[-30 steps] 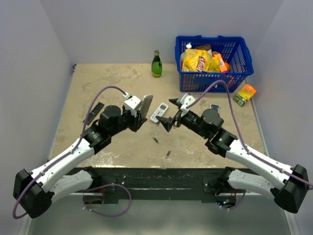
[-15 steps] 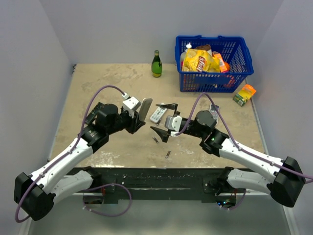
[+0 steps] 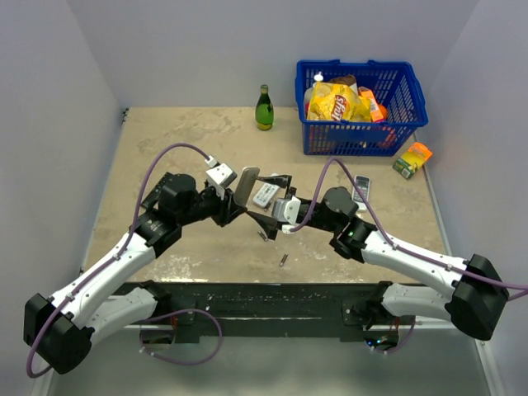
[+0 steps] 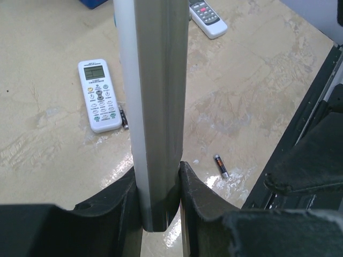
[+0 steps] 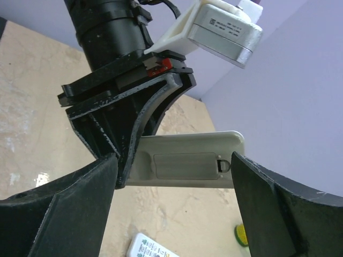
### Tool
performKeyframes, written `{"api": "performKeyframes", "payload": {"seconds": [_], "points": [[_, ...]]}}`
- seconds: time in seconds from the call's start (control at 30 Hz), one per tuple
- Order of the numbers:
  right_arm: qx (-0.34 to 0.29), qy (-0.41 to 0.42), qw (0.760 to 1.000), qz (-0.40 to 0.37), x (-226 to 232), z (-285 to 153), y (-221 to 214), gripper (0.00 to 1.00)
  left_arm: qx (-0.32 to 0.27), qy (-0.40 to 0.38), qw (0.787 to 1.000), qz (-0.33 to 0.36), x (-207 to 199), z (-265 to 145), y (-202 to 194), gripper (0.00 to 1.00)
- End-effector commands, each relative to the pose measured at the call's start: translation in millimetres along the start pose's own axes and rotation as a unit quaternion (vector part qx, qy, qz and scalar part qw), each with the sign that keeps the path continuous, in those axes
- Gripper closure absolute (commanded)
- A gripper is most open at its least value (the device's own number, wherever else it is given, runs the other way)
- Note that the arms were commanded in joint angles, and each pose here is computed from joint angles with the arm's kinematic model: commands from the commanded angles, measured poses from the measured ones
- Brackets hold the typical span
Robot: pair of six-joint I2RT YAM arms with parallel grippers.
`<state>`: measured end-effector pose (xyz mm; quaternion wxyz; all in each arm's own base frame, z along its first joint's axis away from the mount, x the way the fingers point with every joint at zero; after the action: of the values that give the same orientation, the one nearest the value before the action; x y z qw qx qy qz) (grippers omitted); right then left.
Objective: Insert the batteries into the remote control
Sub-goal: Remove the battery cover from the remote control.
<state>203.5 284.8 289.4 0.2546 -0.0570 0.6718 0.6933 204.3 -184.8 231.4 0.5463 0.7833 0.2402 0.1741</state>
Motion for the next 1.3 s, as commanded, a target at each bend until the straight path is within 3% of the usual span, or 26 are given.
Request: {"api": "performKeyframes", "payload": {"seconds": [0.0, 0.7, 1.27], "points": [[-0.032, -0.04, 0.998, -0.041, -20.9, 5.9, 25.5, 0.12, -0.031, -0.012, 0.999, 0.006, -0.9, 0.0, 13.5, 1.0], [0.003, -0.036, 0.999, -0.025, -16.4, 9.2, 5.3, 0.23, -0.041, -0.022, 0.999, 0.011, -3.9, -2.0, 15.9, 1.0], [0.021, -0.065, 0.998, -0.008, -23.0, 9.2, 1.2, 0.23, -0.045, -0.038, 0.998, 0.015, -7.3, -1.4, 15.7, 1.0]]}}
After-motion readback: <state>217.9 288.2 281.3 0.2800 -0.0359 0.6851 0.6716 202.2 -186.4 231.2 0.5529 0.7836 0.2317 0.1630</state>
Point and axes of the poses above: each gripper's point midway between its finger pads, its own z axis out along the fingers, its own x axis along the line the jaws close on, y = z × x, the point moved 6 cm from there along -z, back along the fingers, and after that the axes turned 13 degrees about z, right-handed, at the moved point
